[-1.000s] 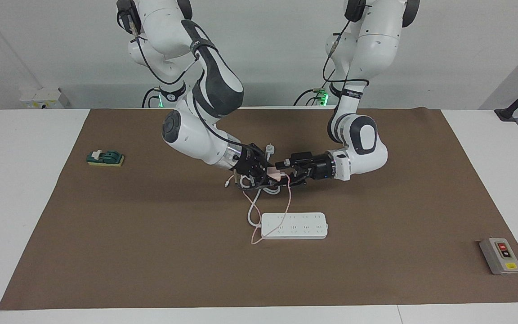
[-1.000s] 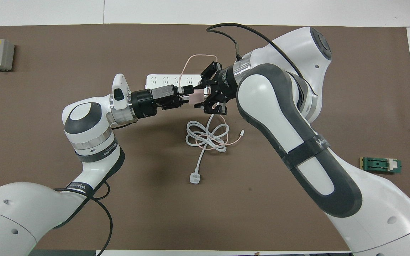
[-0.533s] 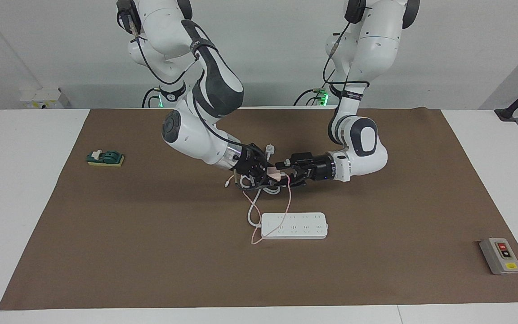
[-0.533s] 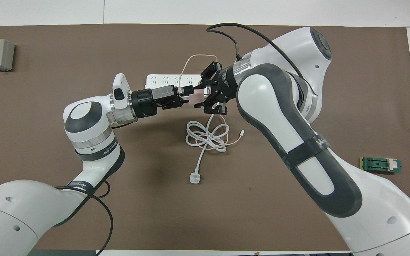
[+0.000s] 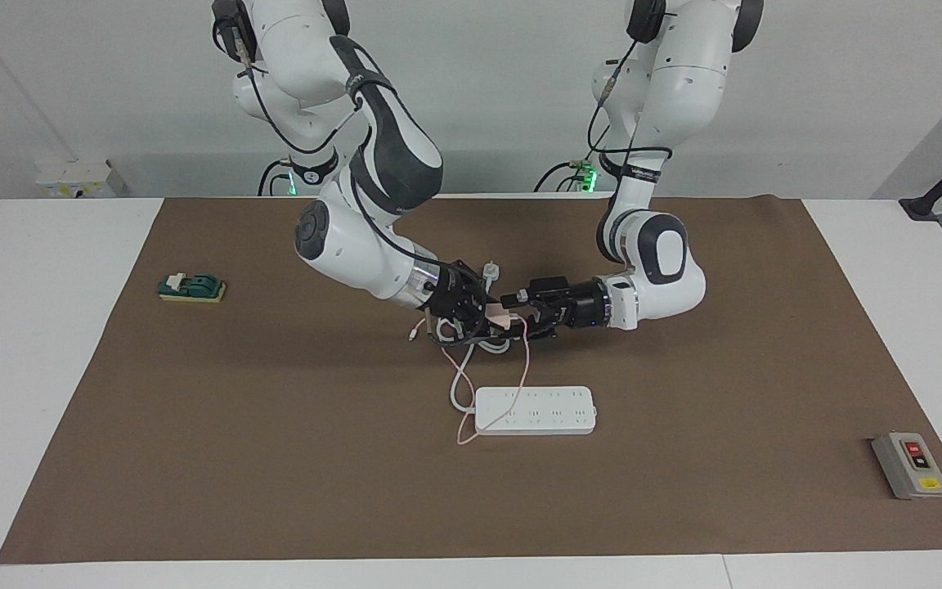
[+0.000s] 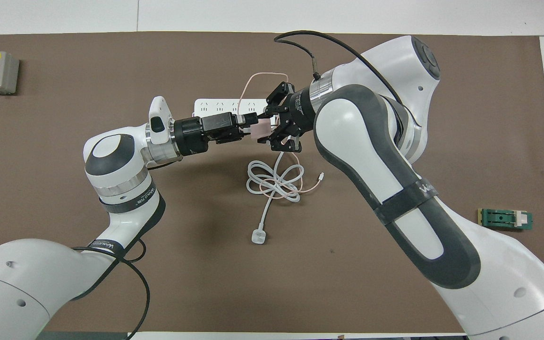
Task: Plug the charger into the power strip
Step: 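Hand the pink charger from the right gripper to the left gripper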
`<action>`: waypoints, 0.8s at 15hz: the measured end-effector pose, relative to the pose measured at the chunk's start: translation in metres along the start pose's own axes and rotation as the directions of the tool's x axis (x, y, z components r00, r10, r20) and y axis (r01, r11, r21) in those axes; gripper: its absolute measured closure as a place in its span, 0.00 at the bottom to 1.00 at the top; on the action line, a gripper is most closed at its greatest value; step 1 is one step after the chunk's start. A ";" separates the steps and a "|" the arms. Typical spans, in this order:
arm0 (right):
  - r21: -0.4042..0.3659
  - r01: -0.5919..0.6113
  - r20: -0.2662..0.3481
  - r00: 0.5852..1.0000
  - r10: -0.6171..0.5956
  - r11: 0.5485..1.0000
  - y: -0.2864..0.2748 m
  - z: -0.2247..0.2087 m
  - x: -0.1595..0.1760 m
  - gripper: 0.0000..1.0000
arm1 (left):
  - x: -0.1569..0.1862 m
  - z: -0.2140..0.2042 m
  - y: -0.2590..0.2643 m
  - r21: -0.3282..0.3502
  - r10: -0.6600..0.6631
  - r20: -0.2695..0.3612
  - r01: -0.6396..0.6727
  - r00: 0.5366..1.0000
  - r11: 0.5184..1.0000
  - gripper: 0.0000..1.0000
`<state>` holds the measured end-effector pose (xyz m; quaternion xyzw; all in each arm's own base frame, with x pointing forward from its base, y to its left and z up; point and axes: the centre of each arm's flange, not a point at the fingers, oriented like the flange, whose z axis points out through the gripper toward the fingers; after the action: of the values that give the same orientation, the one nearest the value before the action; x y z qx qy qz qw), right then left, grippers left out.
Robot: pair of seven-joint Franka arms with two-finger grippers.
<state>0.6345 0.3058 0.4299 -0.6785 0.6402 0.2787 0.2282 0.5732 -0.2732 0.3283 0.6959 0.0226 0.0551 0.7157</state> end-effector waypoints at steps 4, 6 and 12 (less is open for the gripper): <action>0.001 0.000 0.001 1.000 0.000 1.000 0.000 -0.001 0.000 0.52 | 0.000 -0.001 -0.001 0.009 0.008 0.005 -0.008 1.000 1.000 0.44; 0.005 0.003 0.003 1.000 -0.003 1.000 0.000 -0.003 -0.002 0.52 | 0.001 -0.003 -0.005 0.016 0.012 0.004 -0.012 1.000 1.000 0.67; 0.008 0.003 0.004 1.000 -0.003 1.000 -0.001 -0.003 -0.003 0.45 | 0.003 -0.003 -0.004 0.016 0.015 0.006 -0.015 1.000 1.000 0.70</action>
<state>0.6354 0.3060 0.4340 -0.6779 0.6400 0.2770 0.2327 0.5757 -0.2696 0.3242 0.7018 0.0157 0.0585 0.7098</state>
